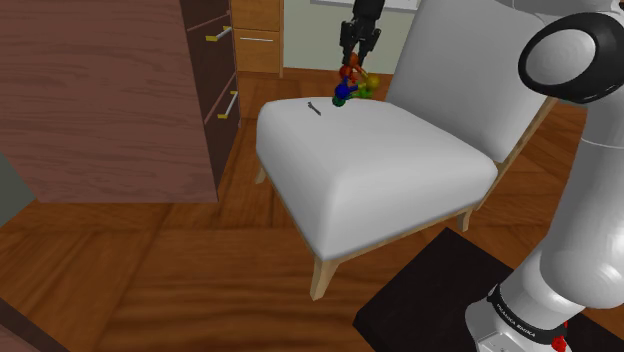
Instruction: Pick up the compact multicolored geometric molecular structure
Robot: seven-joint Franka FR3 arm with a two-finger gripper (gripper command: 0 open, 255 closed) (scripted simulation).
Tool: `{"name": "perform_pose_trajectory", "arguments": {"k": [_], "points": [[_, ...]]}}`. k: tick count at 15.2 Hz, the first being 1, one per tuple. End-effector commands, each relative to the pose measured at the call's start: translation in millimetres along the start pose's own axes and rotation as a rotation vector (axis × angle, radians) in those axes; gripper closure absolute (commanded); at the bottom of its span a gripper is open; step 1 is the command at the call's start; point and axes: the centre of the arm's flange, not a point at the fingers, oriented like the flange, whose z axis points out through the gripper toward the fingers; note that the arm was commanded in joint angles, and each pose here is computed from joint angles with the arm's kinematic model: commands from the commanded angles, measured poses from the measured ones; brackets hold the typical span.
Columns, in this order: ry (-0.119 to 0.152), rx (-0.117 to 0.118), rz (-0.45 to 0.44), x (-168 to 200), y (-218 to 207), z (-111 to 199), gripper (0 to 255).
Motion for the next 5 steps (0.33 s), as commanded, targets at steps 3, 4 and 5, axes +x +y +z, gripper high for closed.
{"name": "perform_pose_trajectory", "arguments": {"k": [3,4,5], "points": [[0.0,0.0,0.0,1,-2,-21,255],[0.0,0.0,0.0,1,-2,-22,255],[0.0,0.0,0.0,1,-2,-22,255]]}}
